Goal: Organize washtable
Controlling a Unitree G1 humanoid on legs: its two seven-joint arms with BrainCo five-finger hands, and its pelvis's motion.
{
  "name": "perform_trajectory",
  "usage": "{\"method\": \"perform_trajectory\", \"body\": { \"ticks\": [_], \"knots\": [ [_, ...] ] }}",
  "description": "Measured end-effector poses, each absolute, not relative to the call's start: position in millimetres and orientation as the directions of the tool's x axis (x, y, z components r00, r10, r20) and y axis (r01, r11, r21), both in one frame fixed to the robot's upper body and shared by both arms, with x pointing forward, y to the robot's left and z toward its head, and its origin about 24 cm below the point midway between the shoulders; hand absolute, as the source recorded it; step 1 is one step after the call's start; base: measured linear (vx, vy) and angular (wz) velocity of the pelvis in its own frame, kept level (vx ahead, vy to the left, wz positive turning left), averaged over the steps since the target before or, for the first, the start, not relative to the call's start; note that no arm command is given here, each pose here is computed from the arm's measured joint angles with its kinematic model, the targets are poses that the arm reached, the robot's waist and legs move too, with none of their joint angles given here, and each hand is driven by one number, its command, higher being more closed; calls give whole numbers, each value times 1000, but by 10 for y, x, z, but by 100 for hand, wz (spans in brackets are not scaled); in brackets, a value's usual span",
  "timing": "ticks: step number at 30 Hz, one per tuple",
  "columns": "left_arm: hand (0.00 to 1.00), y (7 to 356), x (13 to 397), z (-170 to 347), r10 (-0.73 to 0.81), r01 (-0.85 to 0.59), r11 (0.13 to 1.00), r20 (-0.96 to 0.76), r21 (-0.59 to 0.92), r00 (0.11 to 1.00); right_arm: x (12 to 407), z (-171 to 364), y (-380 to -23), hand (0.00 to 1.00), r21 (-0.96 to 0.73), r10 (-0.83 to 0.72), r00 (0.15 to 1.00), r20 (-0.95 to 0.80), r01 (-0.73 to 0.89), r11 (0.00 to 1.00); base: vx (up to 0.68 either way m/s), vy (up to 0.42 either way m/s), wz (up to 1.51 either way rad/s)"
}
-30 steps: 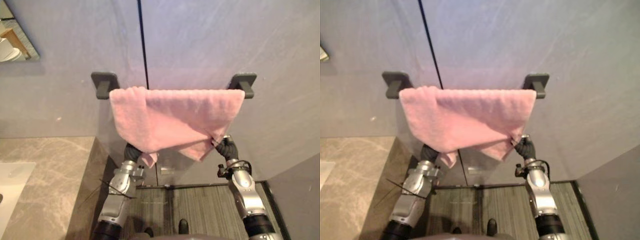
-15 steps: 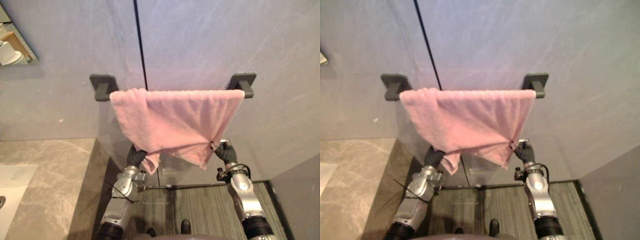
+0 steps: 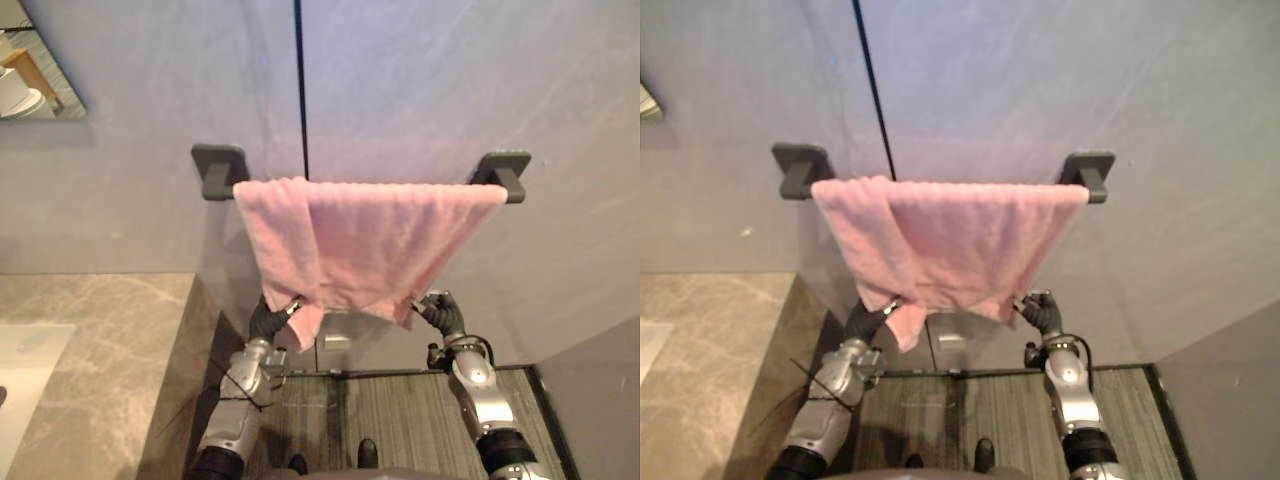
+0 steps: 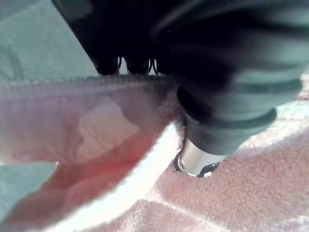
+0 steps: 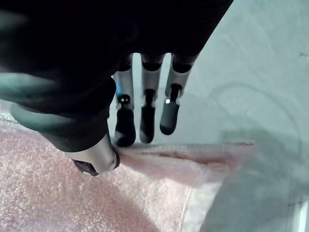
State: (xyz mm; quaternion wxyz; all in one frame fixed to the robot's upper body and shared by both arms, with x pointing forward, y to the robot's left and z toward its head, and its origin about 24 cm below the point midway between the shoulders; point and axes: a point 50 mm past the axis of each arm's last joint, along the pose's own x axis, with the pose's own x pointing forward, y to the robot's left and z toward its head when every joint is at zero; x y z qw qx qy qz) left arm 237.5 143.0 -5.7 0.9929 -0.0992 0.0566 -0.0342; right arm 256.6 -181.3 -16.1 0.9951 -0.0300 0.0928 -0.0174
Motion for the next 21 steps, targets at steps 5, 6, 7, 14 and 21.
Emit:
{"method": "perform_trajectory", "body": {
  "ticks": [5, 6, 7, 14, 21],
  "knots": [
    [0, 1428, 2374, -56, -78, 54, 976, -105, -211, 991, 2526, -200, -1796, 0, -62, -42, 979, -198, 31, 998, -28, 10, 0],
    [0, 1429, 2371, -56, -77, 54, 976, -105, -211, 991, 2514, -211, -1793, 0, -59, -43, 978, -202, 32, 998, -34, 10, 0],
    [0, 1431, 2347, -61, -76, 52, 976, -107, -214, 991, 2482, -241, -1790, 0, -55, -45, 976, -213, 34, 998, -32, 10, -1],
    [0, 1489, 2079, -280, -40, -8, 974, -207, -228, 978, 2103, -527, -1888, 0, -7, -141, 933, -330, 147, 989, -23, 8, 0],
    [0, 1609, 1898, -518, 32, -113, 967, -327, -230, 945, 1826, -671, -2071, 0, -23, -283, 873, -396, 299, 954, -24, 6, -1]
  ]
}}
